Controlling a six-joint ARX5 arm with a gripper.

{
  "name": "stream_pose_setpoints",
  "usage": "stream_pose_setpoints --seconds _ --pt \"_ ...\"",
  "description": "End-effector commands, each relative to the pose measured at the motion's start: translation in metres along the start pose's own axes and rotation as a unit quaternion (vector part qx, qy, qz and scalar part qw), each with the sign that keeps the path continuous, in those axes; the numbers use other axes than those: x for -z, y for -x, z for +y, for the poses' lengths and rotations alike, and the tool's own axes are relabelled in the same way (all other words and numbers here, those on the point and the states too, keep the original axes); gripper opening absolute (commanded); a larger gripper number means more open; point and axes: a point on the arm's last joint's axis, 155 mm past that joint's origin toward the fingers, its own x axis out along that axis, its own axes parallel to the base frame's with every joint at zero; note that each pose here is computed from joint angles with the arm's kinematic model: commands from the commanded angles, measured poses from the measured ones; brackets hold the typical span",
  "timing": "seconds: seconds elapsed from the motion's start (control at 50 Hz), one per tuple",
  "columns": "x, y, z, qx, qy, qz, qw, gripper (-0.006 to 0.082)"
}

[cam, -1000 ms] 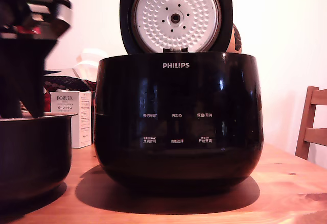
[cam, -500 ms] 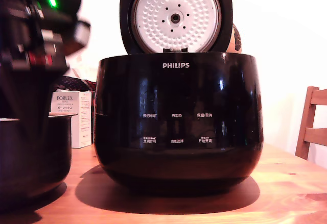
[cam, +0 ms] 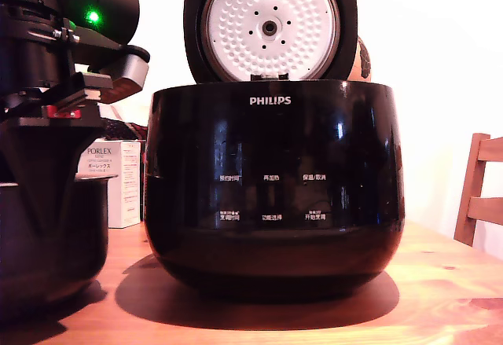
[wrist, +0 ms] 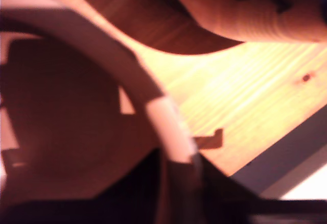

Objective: Pick up the metallic pot next to the rice cooker

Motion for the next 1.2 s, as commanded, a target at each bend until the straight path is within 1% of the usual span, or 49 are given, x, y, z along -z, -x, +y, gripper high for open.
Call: stream_pose_setpoints --seconds 0.0,0.24,0.38,0.48,0.6,0.92,1.18 --pt "0.005 -0.004 0.0 -0.002 0.003 0.016 1.0 -0.002" --pt "0.015 0.014 0.01 -0.032 -0.002 0.044 0.999 -0.002" --pt "0.016 0.032 0.011 -0.039 -0.005 0.056 0.998 -0.002" --pt "0.011 0.048 0.012 -0.048 -0.006 0.05 0.998 -0.002" --pt "0.003 0.067 0.017 -0.066 -0.009 0.038 0.997 -0.002" --pt "-0.035 0.109 0.006 -0.084 -0.034 -0.042 0.995 -0.0021" --pt "-0.049 0.133 0.01 -0.109 -0.048 -0.079 0.99 -0.0021"
